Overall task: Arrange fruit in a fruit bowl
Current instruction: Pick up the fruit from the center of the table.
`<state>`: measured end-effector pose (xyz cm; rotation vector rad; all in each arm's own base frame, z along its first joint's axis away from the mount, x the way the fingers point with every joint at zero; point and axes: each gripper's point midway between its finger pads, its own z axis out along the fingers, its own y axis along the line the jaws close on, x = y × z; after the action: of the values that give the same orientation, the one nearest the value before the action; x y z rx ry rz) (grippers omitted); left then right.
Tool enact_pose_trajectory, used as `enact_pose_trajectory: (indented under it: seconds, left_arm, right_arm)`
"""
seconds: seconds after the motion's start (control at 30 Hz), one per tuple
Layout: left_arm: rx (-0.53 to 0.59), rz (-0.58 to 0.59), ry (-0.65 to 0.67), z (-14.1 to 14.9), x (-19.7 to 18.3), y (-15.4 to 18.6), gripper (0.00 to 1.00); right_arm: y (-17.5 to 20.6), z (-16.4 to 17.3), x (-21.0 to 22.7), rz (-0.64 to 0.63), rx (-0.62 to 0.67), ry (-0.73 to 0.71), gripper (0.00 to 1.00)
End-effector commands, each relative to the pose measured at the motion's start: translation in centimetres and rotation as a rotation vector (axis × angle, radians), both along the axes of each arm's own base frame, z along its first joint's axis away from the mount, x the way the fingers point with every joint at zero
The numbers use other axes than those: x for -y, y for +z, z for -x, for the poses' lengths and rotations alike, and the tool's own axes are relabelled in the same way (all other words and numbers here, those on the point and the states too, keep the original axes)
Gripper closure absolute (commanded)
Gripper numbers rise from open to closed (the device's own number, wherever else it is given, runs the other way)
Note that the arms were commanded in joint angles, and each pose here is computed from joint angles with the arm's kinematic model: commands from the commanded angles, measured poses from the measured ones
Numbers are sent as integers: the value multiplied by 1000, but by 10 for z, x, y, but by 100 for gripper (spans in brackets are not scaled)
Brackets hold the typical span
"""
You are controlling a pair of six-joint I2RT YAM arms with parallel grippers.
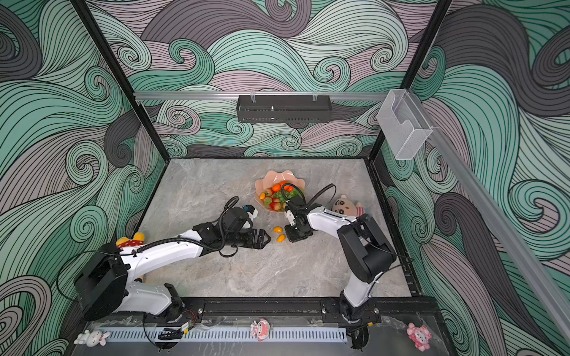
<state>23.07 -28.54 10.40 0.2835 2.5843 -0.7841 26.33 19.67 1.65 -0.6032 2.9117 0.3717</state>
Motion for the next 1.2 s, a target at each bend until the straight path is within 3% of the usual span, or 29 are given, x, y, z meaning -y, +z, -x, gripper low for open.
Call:
enact_pose_trajectory:
  seconds: [0.0,0.27,0.47,0.57,0.73,1.17]
  left_arm:
    - [34,-42,32,-3,-9,11,7]
    - [87,-221,135,-21,-39,21,2]
    - [209,-274,211,-48,-54,46,1]
    - [260,-219,217,-66,-54,57,1]
    - [177,-67,195,-93,-52,73,1]
    - [115,8,192,-150,-61,82,1]
  right_arm:
    - [12,8,4,-12,8,-18,80]
    - [45,9,5,-45,71,-21,82]
    - [86,-21,-3,-68,173,4,82]
    - [104,-44,-9,-87,208,13,82]
    - [127,-90,-27,-168,225,31,82]
    - [119,-179,-84,-265,200,118,82]
